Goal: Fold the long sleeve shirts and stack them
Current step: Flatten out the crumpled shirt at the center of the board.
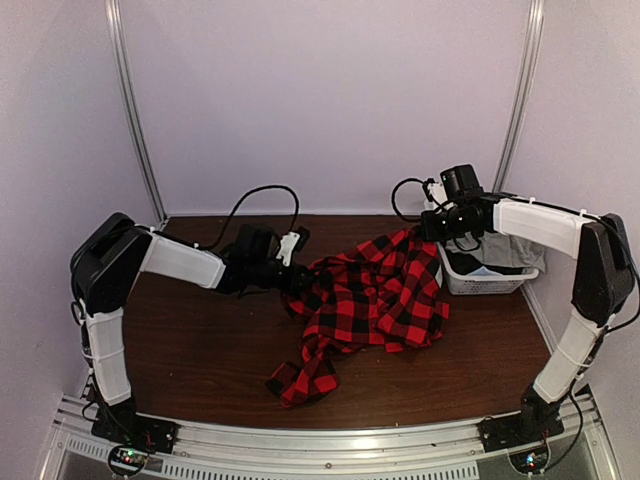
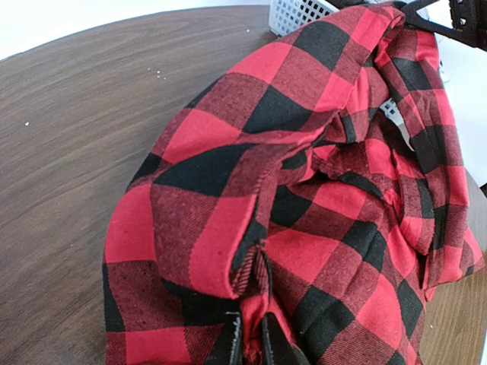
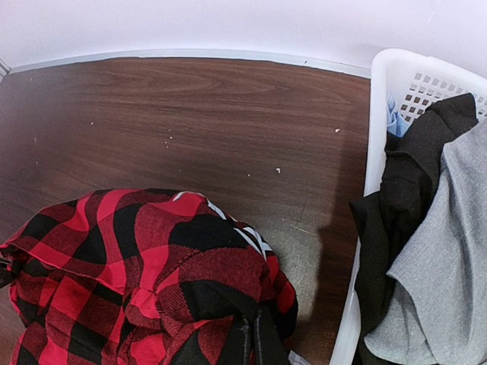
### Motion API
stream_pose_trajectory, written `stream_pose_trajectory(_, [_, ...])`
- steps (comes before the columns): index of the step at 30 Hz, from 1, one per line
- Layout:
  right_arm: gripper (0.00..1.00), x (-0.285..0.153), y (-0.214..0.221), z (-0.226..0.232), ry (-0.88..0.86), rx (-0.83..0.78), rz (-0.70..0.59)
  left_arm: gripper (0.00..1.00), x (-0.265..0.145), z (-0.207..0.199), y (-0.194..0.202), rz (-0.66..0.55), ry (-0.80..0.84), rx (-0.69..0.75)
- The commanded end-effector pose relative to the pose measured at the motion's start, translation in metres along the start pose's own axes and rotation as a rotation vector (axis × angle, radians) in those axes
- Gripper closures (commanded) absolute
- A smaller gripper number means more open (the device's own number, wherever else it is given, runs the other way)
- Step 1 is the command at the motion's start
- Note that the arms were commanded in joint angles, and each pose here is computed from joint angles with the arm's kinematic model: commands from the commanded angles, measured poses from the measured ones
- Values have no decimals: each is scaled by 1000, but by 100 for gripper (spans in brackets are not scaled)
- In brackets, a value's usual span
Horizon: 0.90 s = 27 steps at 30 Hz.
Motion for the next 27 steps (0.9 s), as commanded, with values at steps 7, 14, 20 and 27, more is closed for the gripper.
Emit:
stream_pose_trajectory(7, [100,-12,-3,-4,3,3,-32,89,-16,-6,-25,-84,24,14])
stream_pose_trajectory(14, [100,-15,-3,-3,0,1,-34,95,-18,-5,-28,-88,15,4])
stream_pose_trajectory(20, [100,-22,-6,-2,-8,1,-42,100,-32,-5,-36,-88,-71,62])
stream_pose_trajectory(27, [100,-56,-16,2,-41,-19,-98,100,-61,-8,-60,-85,-220,131])
Point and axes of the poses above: each gripper's point midway between its finger pads, its own x axis out along the fingers, its own z axis along the line the jaws close on, y = z × x, the point moved 10 cm from there along -x, back along the fingers
